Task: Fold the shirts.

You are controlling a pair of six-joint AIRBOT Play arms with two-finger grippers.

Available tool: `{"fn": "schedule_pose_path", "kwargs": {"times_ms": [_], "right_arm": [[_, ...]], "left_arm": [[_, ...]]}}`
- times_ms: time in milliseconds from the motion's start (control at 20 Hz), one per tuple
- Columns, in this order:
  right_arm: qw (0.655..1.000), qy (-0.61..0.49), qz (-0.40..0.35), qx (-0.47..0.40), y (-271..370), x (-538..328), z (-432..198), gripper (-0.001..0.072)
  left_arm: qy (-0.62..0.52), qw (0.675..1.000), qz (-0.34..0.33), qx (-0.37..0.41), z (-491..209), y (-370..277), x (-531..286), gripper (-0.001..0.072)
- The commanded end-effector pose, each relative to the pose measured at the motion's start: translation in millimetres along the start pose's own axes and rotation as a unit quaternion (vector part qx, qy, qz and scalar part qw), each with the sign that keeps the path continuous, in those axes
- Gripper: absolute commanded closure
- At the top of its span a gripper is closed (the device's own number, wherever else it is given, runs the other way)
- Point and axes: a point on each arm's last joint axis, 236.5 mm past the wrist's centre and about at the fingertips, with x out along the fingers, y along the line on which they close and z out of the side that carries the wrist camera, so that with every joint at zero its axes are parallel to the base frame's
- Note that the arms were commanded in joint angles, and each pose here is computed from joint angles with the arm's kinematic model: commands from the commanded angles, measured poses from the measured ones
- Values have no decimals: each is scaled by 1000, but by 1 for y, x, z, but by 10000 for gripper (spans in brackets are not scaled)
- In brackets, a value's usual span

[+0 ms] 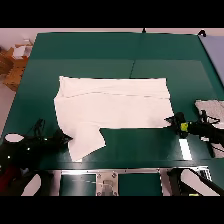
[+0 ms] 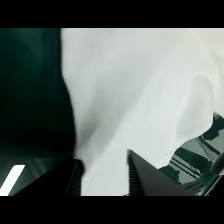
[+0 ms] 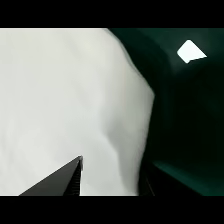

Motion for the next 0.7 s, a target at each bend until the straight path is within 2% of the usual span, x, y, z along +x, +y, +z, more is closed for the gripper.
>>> {"fn": "schedule_pose_path", "kwargs": {"times_ms": [0, 50, 100, 150, 250, 350, 650], "right_arm": [[1000, -8, 4, 28, -1, 15, 5, 375], [1000, -10, 4, 27, 0, 14, 6, 449], [1000, -13, 5, 20, 2, 12, 9, 477], [1000, -15, 8, 5, 4, 9, 14, 518], [1000, -7, 7, -10, 5, -2, 20, 646], [1000, 7, -1, -20, 1, -14, 22, 692], [997, 59, 8, -56, 14, -32, 9, 695]], "left_arm": [[-12, 999, -50, 7, 3, -21, 1, 528], [-5, 998, -68, 14, 1, -30, -1, 610], [4, 997, -77, 23, -3, -36, -2, 680], [12, 996, -80, 30, -6, -39, -4, 680], [9, 996, -73, 52, 0, -43, -10, 681], [-4, 995, -67, 75, 12, -50, -17, 681], [-24, 985, -88, 145, 37, -108, -61, 681]]}}
